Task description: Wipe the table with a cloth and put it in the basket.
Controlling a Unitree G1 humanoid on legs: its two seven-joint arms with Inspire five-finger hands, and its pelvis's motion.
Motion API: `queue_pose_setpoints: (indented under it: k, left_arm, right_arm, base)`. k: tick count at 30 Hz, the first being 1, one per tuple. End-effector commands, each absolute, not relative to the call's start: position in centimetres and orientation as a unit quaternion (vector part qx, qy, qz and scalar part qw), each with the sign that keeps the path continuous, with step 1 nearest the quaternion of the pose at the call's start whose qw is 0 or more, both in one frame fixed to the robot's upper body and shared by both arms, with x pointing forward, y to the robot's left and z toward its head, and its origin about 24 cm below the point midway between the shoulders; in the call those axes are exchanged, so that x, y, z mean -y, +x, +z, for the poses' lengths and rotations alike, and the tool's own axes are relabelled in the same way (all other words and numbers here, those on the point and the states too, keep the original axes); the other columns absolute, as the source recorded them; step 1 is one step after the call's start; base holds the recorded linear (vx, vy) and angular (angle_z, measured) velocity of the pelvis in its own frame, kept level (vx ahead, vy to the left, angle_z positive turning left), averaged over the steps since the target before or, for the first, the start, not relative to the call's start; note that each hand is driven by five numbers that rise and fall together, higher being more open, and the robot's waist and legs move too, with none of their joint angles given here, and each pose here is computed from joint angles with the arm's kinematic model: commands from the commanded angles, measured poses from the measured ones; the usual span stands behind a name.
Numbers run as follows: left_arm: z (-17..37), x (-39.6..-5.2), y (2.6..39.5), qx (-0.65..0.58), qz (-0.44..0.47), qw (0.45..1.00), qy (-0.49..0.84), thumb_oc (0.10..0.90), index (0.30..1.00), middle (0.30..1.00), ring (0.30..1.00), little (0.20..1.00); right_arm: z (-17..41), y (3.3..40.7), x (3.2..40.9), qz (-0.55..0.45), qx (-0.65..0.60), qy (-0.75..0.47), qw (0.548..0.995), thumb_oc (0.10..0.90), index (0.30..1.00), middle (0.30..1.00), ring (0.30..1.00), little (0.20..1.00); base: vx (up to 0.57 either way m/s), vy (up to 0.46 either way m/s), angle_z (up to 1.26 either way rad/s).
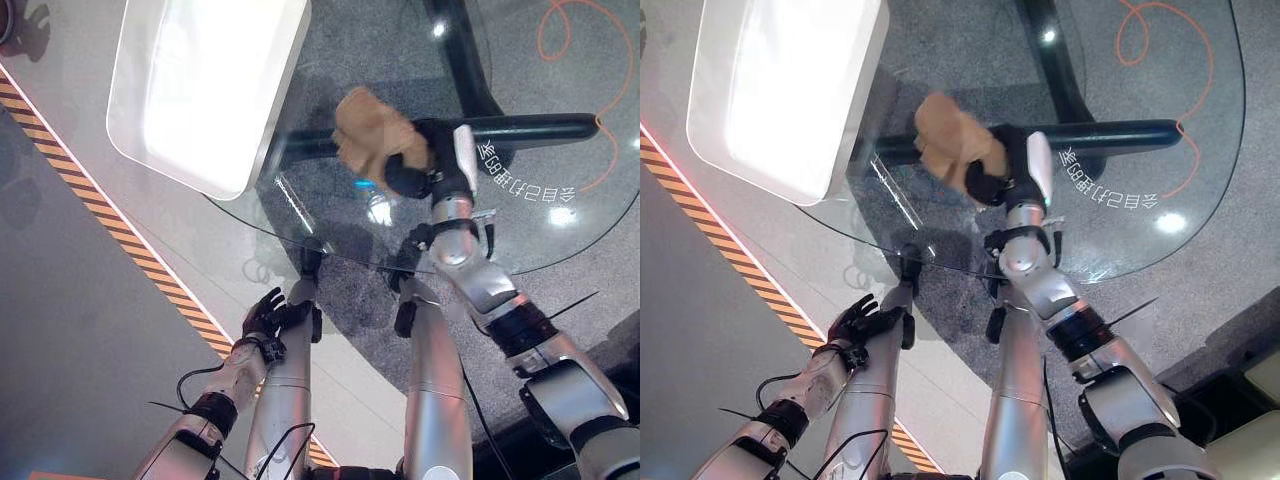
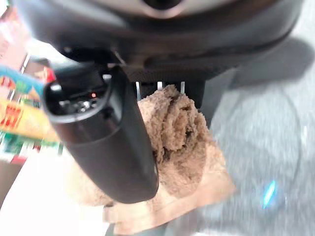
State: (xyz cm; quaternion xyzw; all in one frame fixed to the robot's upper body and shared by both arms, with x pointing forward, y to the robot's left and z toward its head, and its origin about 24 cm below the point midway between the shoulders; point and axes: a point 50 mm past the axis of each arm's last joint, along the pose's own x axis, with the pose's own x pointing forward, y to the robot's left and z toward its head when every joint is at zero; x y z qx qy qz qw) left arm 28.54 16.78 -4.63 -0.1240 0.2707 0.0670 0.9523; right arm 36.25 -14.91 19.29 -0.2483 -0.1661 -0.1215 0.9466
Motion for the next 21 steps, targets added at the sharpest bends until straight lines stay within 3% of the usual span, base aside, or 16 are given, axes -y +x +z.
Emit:
queue_pose_setpoints:
  k: [1, 16, 21]
  left_arm:
    - [-8.3, -15.6, 23.9, -0.335, 0.061, 0.929, -0.148, 0.800, 0.900, 0.900, 0.900, 0.900]
    - [-8.0, -16.6, 23.9, -0.318, 0.057, 0.933, -0.157, 0.800, 0.900, 0.900, 0.900, 0.900]
    - [-7.9, -17.1, 23.7, -0.313, 0.062, 0.934, -0.163, 0.800, 0.900, 0.900, 0.900, 0.900]
  right_arm:
    - [23.6, 34.8, 18.2, -0.214, 0.251, -0.242, 0.913, 0.100, 0.300, 0.300, 0.300, 0.200]
    - [26.0, 33.8, 24.5, -0.375, 0.268, -0.199, 0.865, 0.100, 0.300, 0.300, 0.300, 0.200]
    - [26.7, 32.2, 27.2, -0.458, 0.300, -0.135, 0.826, 0.100, 0.300, 0.300, 0.300, 0.200]
  base:
    - [0.00, 0.000, 0.00]
    - [0.00, 0.004, -0.05]
    - [-0.02, 0.010, -0.07]
